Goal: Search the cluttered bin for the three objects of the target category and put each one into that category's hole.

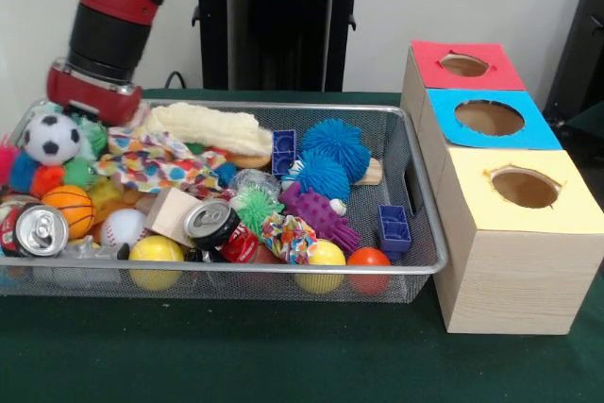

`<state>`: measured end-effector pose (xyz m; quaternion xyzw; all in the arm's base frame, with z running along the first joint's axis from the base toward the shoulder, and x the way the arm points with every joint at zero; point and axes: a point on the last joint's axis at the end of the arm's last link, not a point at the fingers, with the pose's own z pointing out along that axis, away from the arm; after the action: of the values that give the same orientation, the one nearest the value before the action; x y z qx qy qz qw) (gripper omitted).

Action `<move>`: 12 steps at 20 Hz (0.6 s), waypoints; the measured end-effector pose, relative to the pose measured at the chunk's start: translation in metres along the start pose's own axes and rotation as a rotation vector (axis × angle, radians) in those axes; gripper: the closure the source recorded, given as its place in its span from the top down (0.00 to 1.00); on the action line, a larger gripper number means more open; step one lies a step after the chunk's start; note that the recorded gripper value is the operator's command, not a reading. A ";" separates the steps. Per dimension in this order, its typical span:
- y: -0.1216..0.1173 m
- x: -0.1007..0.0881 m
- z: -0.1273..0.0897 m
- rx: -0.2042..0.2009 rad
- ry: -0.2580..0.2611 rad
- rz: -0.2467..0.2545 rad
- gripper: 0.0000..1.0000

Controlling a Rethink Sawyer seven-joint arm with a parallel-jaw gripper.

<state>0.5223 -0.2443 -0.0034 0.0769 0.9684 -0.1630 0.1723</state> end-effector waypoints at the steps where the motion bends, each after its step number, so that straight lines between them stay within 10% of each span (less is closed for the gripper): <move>1: -0.005 -0.005 0.000 0.004 -0.008 0.004 1.00; 12: -0.037 -0.063 -0.014 0.040 -0.118 0.031 1.00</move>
<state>0.5694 -0.2796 0.0420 0.0855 0.9518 -0.1839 0.2301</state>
